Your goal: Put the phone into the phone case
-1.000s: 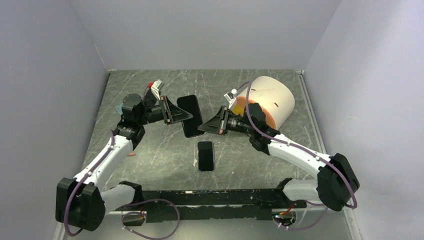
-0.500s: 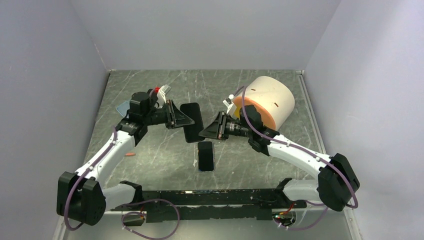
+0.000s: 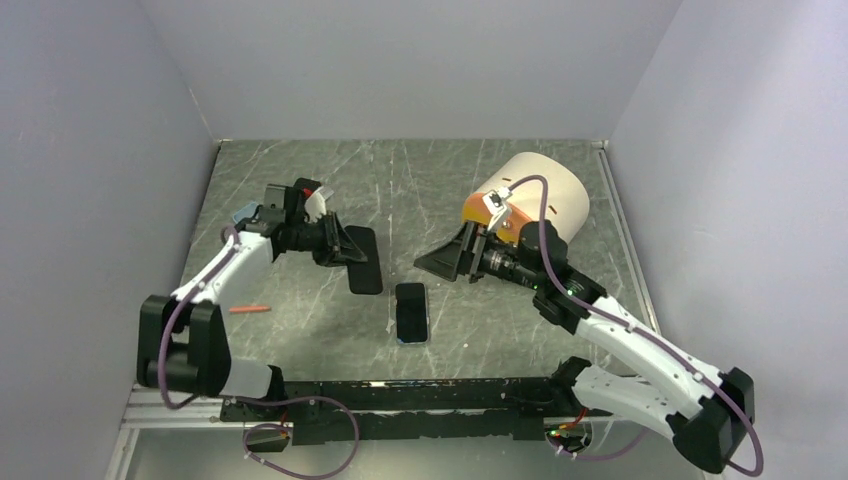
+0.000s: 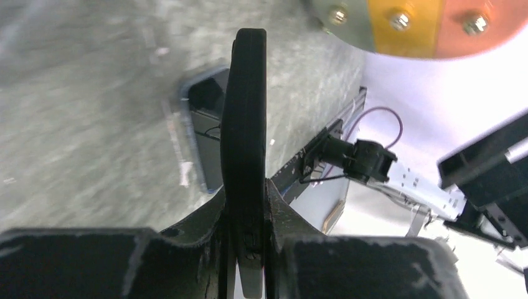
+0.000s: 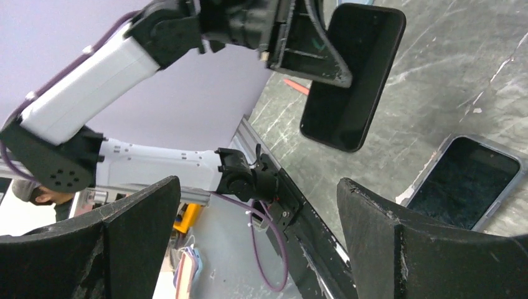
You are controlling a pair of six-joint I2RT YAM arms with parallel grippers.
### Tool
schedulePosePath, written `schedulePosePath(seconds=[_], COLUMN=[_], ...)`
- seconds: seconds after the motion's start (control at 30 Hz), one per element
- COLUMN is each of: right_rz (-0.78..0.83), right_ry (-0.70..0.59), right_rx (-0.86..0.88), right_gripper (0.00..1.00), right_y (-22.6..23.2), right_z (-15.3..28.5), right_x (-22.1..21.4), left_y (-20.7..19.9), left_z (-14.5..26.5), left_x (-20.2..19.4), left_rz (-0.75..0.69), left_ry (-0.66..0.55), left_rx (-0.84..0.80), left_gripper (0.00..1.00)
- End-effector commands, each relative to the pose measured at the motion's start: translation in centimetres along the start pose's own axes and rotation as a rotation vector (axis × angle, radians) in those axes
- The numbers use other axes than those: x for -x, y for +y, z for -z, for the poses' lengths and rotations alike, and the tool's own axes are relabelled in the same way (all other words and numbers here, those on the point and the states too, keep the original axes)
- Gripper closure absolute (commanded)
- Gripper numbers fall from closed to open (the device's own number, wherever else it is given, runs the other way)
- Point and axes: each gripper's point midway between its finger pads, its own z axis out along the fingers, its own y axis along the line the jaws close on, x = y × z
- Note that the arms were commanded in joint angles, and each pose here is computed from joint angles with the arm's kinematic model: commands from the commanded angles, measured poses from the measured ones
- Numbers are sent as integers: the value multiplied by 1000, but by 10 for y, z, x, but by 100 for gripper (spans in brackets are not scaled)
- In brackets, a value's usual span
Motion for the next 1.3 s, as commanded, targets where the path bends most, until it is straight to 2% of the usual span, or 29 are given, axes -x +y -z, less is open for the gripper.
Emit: schedulePosePath(seconds=[0.0, 0.07, 0.33, 0.73, 0.87, 0.93, 1.0, 1.27], right_rz=[40, 60, 115, 174, 168, 159, 149, 184], right_ry=[-66, -75, -82, -94, -93, -97, -100, -80], right_rx=[9, 10, 24, 11, 5, 1, -2, -55], right_gripper=[1, 1, 1, 1, 1, 1, 1, 1], right_y=[4, 5, 15, 17, 16, 14, 12, 7], right_z=[17, 23, 36, 33, 29, 28, 28, 28], right_x=[3, 3, 4, 13, 15, 15, 14, 17], left_y=[34, 46, 68, 82, 90, 98, 104, 115], left_z=[8, 5, -19, -65, -65, -63, -61, -51], left_x=[2, 9, 18, -13, -12, -12, -14, -13], left_rz=[83, 70, 114, 145, 142, 140, 147, 147], left_ry=[45, 52, 125, 276, 278, 277, 278, 249], left_rx=[0, 55, 75, 77, 136, 186, 222, 336], left_gripper=[93, 92, 89, 85, 76, 64, 56, 41])
